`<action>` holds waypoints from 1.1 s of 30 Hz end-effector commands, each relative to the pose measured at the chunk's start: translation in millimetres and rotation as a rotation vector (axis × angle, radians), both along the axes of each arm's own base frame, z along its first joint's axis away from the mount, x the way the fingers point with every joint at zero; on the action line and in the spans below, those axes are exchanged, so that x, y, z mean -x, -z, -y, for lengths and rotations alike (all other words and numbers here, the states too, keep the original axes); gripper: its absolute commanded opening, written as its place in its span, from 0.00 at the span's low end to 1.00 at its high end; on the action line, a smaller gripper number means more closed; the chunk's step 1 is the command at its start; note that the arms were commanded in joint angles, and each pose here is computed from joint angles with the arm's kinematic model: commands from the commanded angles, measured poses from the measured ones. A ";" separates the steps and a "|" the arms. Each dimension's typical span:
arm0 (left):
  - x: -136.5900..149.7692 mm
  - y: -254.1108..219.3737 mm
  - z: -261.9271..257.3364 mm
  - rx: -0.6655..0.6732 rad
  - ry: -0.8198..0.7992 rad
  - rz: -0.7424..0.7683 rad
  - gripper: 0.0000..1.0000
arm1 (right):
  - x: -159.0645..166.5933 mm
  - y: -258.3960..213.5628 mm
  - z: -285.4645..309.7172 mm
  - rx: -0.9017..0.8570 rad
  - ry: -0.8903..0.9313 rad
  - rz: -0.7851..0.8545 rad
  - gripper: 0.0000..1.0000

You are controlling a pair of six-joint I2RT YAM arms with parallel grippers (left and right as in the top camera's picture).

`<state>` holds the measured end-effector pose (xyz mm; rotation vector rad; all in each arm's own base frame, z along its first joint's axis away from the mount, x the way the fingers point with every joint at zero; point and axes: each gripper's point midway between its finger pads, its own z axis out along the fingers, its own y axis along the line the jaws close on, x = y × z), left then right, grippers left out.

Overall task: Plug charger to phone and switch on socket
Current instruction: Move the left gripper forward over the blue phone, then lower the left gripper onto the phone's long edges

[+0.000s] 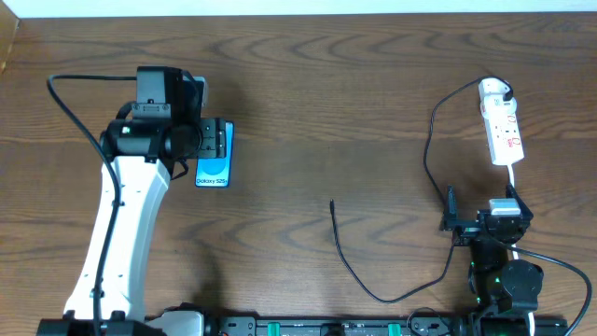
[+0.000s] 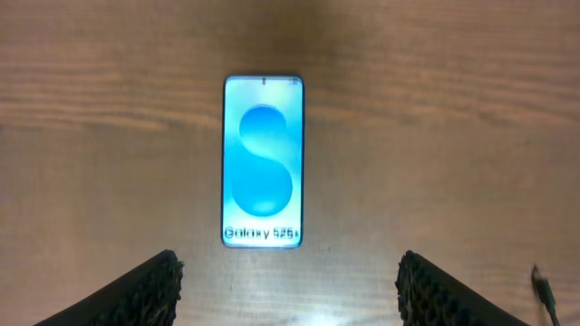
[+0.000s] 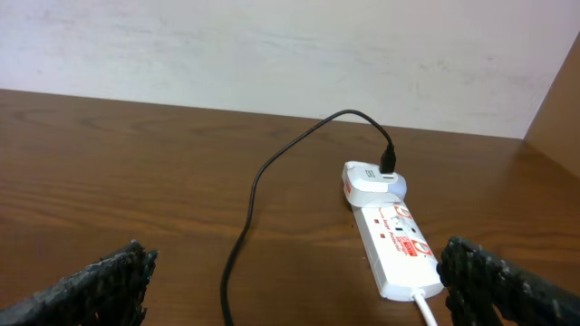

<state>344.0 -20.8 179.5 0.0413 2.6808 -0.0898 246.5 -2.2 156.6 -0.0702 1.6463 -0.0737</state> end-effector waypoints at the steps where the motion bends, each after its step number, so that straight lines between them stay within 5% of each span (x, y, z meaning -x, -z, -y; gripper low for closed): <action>1: -0.2 6.0 -0.3 0.012 -0.012 -0.046 0.76 | 0.3 0.2 -2.6 0.011 -0.011 0.001 0.99; 33: -16.2 11.4 -1.4 0.007 -0.031 -0.031 0.76 | 0.3 0.2 -2.6 0.010 -0.011 0.001 0.99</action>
